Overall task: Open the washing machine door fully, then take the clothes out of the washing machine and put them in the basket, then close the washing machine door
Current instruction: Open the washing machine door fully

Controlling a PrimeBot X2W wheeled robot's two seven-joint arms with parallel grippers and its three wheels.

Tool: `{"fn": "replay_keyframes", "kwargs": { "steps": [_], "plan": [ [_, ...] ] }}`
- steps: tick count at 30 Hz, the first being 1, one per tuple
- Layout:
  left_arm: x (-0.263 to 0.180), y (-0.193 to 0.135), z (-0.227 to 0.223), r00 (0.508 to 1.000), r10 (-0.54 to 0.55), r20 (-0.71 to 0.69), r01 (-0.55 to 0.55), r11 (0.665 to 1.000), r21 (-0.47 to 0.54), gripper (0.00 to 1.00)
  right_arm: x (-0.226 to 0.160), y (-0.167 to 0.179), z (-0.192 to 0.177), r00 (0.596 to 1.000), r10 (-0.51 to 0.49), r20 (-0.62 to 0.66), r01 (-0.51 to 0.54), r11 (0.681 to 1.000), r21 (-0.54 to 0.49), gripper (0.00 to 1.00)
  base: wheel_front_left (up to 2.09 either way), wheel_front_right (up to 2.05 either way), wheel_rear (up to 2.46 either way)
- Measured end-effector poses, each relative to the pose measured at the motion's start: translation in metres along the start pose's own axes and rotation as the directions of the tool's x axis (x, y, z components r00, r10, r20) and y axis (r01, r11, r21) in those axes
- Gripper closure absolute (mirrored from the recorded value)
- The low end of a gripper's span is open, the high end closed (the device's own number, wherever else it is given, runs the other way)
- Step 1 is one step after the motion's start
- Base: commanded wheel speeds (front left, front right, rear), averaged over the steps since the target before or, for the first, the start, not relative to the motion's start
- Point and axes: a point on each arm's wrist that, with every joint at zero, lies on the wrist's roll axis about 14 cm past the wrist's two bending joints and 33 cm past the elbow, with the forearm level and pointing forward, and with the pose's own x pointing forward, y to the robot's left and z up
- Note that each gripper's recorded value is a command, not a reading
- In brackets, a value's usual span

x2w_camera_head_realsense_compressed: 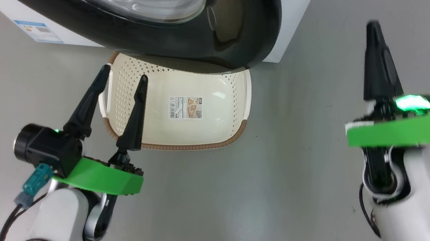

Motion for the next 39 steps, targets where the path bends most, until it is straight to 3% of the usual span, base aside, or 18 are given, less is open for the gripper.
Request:
{"fn": "replay_keyframes", "kwargs": {
  "steps": [4, 10, 16, 22, 25, 32, 39],
  "plan": [
    [-0.001, 0.001, 0.000, 1.000, 0.001, -0.002, -0.001, 1.000, 0.002, 0.00, 0.021, 0.012, 0.002, 0.999, 0.038, -0.013, -0.035, 0.983, 0.178, 1.00, 0.00, 0.00, 0.00],
    [-0.003, 0.004, -0.002, 1.000, 0.009, -0.010, -0.009, 1.000, 0.000, 0.00, 0.053, 0.036, 0.009, 0.987, 0.134, -0.088, -0.087, 0.910, 0.405, 1.00, 0.00, 0.00, 0.00],
    [-0.001, 0.005, -0.005, 1.000, 0.012, -0.015, -0.012, 1.000, 0.006, 0.00, 0.070, 0.056, -0.005, 0.943, 0.250, -0.218, -0.059, 0.773, 0.631, 1.00, 0.00, 0.00, 0.00],
    [0.000, 0.008, -0.003, 1.000, 0.016, -0.012, -0.016, 1.000, 0.009, 0.00, 0.079, 0.068, -0.013, 0.877, 0.378, -0.297, -0.003, 0.622, 0.783, 1.00, 0.00, 0.00, 0.00],
    [-0.002, 0.009, -0.004, 1.000, 0.020, -0.014, -0.020, 1.000, 0.015, 0.00, 0.079, 0.071, -0.022, 0.832, 0.437, -0.341, 0.031, 0.577, 0.816, 1.00, 0.00, 0.00, 0.00],
    [-0.003, 0.015, -0.004, 0.999, 0.034, -0.016, -0.033, 0.999, 0.024, 0.00, 0.077, 0.090, -0.043, 0.708, 0.570, -0.416, 0.070, 0.529, 0.846, 1.00, 0.00, 0.00, 0.00],
    [-0.004, 0.018, -0.001, 0.999, 0.047, -0.011, -0.047, 0.998, 0.029, 0.00, 0.074, 0.101, -0.050, 0.648, 0.627, -0.432, 0.073, 0.513, 0.855, 1.00, 0.00, 0.00, 0.00]
  ]
}}
